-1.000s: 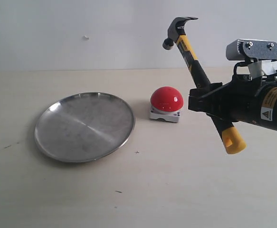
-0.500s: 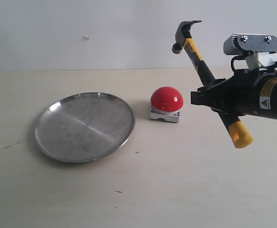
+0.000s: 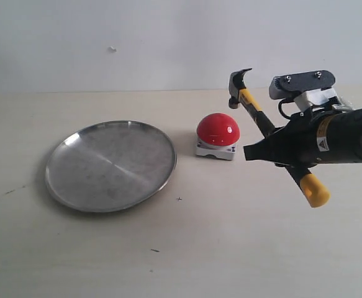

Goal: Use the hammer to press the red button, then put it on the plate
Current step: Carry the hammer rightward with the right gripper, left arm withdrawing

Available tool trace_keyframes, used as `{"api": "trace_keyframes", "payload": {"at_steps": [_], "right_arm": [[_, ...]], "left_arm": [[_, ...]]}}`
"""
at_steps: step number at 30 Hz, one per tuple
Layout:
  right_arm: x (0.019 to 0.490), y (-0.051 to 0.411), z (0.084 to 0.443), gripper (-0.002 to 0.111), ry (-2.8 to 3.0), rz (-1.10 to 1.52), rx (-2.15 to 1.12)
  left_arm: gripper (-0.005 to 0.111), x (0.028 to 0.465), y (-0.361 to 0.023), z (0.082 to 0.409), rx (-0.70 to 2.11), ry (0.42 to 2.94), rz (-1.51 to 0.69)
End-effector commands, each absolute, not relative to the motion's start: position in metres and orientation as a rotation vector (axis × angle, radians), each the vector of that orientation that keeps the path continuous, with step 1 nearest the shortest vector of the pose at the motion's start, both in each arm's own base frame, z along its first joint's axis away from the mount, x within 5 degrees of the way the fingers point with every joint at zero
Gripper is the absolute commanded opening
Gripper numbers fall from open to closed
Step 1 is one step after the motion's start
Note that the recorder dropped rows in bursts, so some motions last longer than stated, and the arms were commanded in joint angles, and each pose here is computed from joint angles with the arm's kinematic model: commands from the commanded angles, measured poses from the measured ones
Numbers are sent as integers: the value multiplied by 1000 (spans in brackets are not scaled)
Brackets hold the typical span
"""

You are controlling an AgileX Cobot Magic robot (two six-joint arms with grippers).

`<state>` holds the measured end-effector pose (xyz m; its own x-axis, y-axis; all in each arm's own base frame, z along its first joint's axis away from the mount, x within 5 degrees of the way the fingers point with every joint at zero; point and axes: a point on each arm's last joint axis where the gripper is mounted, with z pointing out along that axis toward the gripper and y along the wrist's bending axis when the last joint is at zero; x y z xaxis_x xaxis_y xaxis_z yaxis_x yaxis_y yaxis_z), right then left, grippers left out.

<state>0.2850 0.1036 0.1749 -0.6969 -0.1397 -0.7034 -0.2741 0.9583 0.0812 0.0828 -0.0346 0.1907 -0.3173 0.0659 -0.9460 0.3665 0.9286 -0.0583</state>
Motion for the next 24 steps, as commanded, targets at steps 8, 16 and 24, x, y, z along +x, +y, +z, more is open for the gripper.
{"api": "trace_keyframes", "payload": {"at_steps": [8, 16, 24], "right_arm": [[289, 115, 202, 0, 2170, 328, -350], [251, 100, 294, 0, 1870, 389, -275], [227, 91, 322, 0, 1766, 409, -249]], "left_arm": [[0, 82, -34, 190, 311, 1881, -316], [0, 82, -34, 190, 311, 1881, -316], [0, 82, -34, 190, 311, 1881, -316]]}}
